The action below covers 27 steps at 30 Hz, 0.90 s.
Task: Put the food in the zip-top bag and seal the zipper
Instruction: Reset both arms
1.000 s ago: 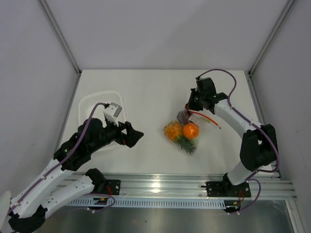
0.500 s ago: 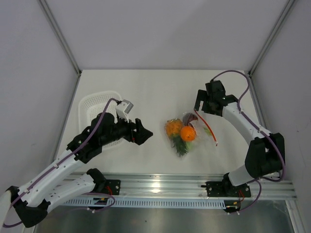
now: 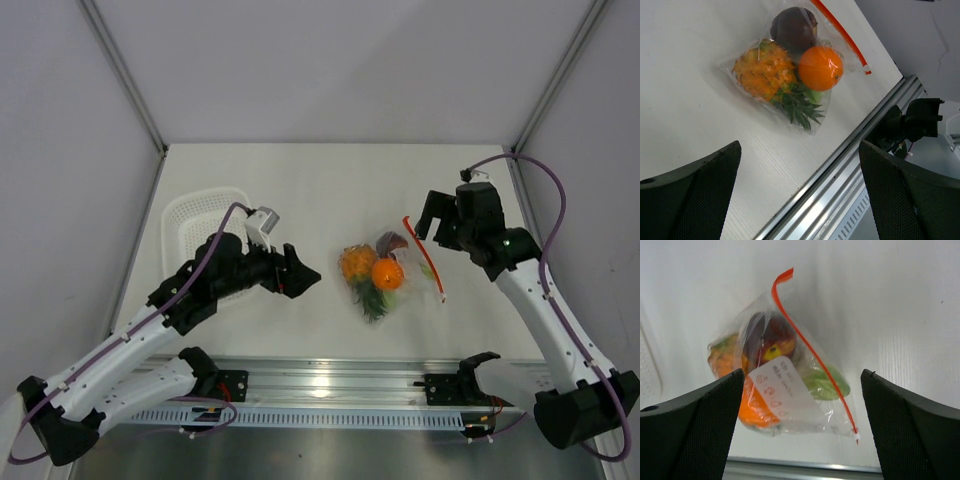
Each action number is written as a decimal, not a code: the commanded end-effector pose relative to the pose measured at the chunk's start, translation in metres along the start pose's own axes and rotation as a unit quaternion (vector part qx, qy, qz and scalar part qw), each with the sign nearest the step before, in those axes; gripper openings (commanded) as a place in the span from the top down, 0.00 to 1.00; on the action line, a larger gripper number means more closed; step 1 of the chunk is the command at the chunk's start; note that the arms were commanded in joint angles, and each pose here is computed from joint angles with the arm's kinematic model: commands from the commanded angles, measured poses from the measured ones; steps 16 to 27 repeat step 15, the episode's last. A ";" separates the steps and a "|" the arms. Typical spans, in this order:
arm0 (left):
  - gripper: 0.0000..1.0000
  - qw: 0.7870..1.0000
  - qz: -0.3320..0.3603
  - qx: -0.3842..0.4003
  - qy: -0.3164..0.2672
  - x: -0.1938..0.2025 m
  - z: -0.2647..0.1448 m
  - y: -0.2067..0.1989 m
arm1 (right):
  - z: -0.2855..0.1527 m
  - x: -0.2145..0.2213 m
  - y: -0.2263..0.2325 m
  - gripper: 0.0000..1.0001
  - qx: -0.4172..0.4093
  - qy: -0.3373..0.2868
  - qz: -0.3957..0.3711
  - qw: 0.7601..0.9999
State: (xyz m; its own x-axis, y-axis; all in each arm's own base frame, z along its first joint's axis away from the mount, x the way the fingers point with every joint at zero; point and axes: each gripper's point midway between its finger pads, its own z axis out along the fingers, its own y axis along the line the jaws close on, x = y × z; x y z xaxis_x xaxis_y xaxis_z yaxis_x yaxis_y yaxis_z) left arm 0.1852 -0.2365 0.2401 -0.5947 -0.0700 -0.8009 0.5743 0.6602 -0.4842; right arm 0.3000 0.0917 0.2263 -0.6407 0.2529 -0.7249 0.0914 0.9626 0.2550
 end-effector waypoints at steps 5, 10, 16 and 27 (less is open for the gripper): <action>0.01 0.999 -0.020 0.025 -0.008 0.001 0.005 -0.008 | -0.029 0.050 0.008 0.01 -0.029 0.054 0.008 0.998; 0.00 0.999 -0.035 0.036 -0.007 0.007 0.007 -0.009 | -0.032 0.075 0.002 0.00 -0.031 0.068 0.004 0.997; 0.01 0.998 -0.050 0.042 0.000 0.018 0.010 -0.007 | -0.048 0.072 0.009 0.01 -0.090 0.020 0.005 0.996; 0.01 0.998 -0.050 0.042 0.000 0.018 0.010 -0.007 | -0.048 0.072 0.009 0.01 -0.090 0.020 0.005 0.996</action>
